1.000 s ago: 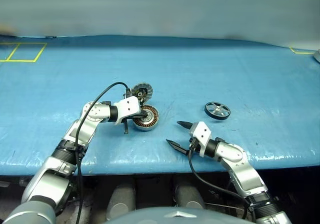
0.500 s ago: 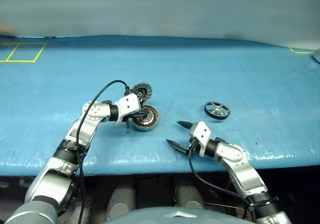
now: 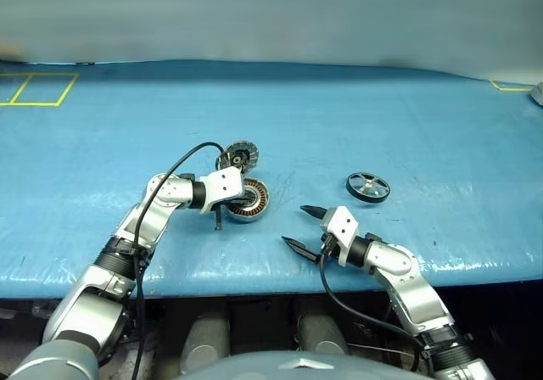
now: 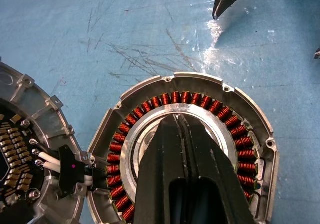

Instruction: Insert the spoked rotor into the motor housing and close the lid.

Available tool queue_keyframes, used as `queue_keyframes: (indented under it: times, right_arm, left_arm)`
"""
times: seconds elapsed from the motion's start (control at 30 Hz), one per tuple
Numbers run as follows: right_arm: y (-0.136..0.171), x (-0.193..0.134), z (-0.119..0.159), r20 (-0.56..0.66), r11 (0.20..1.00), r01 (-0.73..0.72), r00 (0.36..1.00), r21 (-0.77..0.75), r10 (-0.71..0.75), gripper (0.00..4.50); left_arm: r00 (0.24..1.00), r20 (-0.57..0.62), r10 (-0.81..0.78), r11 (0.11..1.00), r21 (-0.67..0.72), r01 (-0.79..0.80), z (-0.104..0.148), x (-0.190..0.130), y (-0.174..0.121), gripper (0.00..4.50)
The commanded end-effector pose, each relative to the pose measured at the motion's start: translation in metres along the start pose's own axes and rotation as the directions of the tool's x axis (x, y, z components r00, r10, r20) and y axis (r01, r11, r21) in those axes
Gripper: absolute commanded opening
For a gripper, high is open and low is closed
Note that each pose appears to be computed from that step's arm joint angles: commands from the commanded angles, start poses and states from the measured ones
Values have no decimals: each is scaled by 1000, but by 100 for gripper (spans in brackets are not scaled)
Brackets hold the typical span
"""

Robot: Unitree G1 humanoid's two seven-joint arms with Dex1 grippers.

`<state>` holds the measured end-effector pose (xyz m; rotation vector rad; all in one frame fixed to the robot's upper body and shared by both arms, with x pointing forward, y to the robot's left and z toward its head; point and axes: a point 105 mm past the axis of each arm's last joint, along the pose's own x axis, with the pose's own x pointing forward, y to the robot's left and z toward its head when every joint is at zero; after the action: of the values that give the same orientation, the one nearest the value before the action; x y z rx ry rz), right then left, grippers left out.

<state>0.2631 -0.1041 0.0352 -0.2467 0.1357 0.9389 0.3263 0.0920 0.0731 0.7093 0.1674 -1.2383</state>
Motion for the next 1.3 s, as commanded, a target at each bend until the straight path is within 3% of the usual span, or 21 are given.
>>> queue_keyframes:
  times: [0.03, 0.27, 0.57, 0.73, 1.0, 1.3]
  right_arm:
    - [-1, 0, 11, 37, 1000, 8, 999, -24, -7, 450]
    - [-1, 1, 12, 40, 1000, 7, 999, -24, -6, 450]
    - [-2, 1, 12, 37, 1000, 8, 999, -22, -8, 450]
    - [-1, 2, 12, 39, 1000, 2, 999, -24, -1, 450]
    - [-3, 2, 15, 54, 1000, 15, 998, 7, -16, 450]
    - [-14, -3, 43, 153, 998, 32, 987, 47, -39, 450]
  left_arm:
    - [999, -47, -18, 1000, 13, 19, -7, -1, -3, 3]
    - [997, -64, -34, 999, 18, 35, -10, -2, -5, 3]
    - [982, 53, 182, 983, 6, -182, 11, -25, 32, 3]
    - [975, 78, 210, 977, 9, -211, 18, -30, 38, 3]
    - [978, 152, 140, 990, -43, -135, 26, -25, 21, 3]
    - [975, 200, 94, 984, -167, -60, 17, -40, -10, 3]
